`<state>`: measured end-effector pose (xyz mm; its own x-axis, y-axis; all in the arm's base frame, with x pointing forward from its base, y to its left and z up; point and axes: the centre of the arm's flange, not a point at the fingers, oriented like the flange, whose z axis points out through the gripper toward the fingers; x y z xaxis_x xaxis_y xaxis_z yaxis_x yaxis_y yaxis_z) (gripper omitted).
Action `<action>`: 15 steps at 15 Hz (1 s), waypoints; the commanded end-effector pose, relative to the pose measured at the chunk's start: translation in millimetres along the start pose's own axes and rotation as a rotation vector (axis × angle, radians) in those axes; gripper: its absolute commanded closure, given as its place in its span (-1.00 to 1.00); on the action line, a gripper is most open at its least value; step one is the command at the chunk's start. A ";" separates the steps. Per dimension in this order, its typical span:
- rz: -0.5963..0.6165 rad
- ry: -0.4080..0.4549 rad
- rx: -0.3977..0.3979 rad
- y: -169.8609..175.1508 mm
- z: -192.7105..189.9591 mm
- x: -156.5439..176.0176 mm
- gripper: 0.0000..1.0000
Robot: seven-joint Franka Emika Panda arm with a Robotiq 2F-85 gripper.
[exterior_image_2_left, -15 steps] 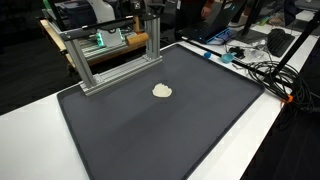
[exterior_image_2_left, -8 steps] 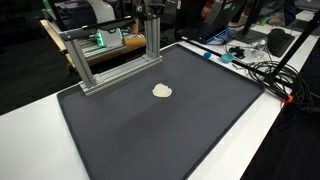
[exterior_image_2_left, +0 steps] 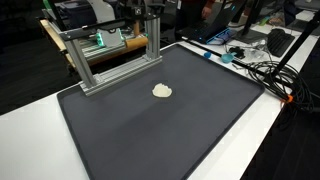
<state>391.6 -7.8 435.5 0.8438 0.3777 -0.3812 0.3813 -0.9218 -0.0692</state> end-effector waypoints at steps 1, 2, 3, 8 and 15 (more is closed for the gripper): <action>0.002 -0.049 -0.112 2.2 -5.3 -4.5 -1.00; -0.001 -0.028 -0.090 5.2 -8.1 -7.2 -1.00; 0.003 -0.027 -0.087 7.1 -9.5 -9.3 -1.00; 0.081 0.050 -0.087 29.4 -25.5 -35.2 -1.00; 0.065 0.409 -0.088 86.8 -52.0 -101.5 -1.00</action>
<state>378.9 -89.4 505.1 0.9431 0.3069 -0.1279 0.3139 -0.9487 0.0384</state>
